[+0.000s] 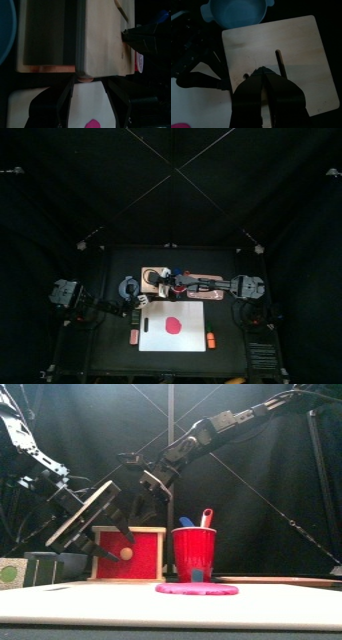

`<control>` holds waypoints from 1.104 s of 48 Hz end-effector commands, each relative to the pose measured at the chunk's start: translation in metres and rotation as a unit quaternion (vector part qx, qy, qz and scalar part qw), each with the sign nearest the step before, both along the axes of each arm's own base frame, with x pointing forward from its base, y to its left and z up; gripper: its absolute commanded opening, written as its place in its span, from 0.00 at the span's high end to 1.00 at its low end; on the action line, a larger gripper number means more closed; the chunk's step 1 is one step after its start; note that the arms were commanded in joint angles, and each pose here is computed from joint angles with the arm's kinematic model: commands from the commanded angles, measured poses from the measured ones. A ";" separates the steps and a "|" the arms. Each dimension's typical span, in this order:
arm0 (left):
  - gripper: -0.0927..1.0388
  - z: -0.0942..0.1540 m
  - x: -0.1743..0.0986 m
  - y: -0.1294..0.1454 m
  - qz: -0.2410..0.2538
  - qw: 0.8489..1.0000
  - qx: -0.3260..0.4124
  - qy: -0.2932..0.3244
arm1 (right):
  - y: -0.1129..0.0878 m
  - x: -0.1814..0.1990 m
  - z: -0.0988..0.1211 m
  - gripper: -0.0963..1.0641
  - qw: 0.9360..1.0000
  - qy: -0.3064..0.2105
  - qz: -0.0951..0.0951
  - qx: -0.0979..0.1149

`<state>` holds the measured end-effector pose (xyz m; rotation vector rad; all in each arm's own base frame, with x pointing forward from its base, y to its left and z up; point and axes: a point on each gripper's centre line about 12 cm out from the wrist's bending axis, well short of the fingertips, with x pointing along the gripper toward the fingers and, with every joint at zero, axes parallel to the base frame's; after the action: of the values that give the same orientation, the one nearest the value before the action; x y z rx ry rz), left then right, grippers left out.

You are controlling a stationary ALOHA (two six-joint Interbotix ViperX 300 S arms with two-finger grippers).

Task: Get the cutter from the drawer then cut the dough then place the extra dough in the bowl
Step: Open the drawer

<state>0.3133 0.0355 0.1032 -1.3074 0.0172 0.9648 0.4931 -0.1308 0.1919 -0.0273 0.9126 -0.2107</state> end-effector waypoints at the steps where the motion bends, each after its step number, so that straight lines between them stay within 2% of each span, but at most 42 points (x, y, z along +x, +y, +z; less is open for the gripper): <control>1: 0.20 0.004 0.005 0.003 0.003 1.000 0.003 -0.008 | 0.001 -0.002 0.004 0.88 1.000 0.002 -0.001 0.002; 21: 0.27 -0.002 0.004 0.010 0.012 1.000 0.008 0.002 | 0.002 -0.003 0.000 0.88 1.000 0.006 -0.002 0.005; 38: 0.29 -0.005 0.002 0.010 0.009 1.000 0.010 0.011 | 0.002 -0.004 -0.002 0.88 1.000 0.009 -0.005 0.007; 53: 0.39 -0.005 0.003 0.009 -0.003 1.000 0.020 0.020 | 0.003 -0.004 -0.002 0.88 1.000 0.009 -0.005 0.008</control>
<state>0.3150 0.0401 0.0960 -1.2490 0.0454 0.9747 0.4925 -0.1298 0.1902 -0.0145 0.9156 -0.2143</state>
